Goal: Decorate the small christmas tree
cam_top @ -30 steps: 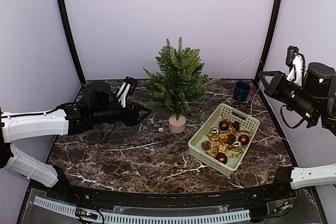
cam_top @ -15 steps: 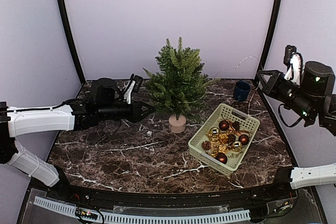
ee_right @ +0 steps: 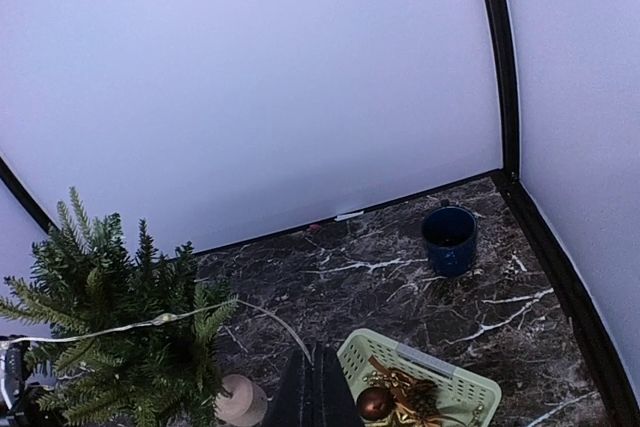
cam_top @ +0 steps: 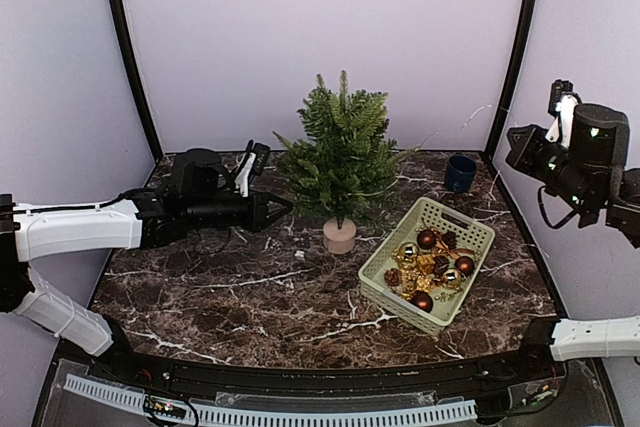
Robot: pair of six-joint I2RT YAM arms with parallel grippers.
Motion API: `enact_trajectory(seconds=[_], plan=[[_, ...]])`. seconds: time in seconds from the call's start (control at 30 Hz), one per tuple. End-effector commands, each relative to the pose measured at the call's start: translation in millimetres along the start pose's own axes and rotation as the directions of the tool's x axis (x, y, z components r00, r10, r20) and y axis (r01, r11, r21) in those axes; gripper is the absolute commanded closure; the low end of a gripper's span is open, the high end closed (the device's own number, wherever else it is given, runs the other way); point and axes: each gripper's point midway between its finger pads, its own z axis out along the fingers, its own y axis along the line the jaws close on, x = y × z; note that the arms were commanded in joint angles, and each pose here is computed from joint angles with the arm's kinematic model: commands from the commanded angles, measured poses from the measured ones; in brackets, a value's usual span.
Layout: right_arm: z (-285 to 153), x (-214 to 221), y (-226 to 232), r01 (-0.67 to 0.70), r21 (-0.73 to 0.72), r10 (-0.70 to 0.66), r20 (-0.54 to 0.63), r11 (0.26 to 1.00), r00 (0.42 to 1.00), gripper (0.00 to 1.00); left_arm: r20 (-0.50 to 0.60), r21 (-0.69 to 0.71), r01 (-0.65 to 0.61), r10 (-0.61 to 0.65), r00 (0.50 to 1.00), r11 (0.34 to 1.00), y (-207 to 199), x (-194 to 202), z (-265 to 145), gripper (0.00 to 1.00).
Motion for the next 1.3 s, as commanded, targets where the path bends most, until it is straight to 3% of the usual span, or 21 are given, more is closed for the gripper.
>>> enact_trajectory(seconds=[0.0,0.5,0.8,1.27], plan=[[5,-6,-3,-0.003,0.006,0.003,0.001,1.0,1.0,1.0,0.048,-0.01,-0.006,0.006,0.999,1.0,-1,-11,-10,1.0],[-1,-21,-26,-0.061,0.06,0.06,0.008,0.996,0.998,1.0,0.066,-0.136,0.0,0.009,0.998,0.991,15,-17,-27,1.0],[-22,-25,-33,-0.121,0.016,0.121,0.019,0.993,0.993,1.0,0.045,-0.232,0.012,-0.002,0.999,0.973,35,-13,-31,1.0],[-44,-54,-25,-0.136,-0.075,0.14,0.058,0.988,0.988,1.0,0.063,-0.274,0.017,0.001,0.998,0.962,47,-20,-43,1.0]])
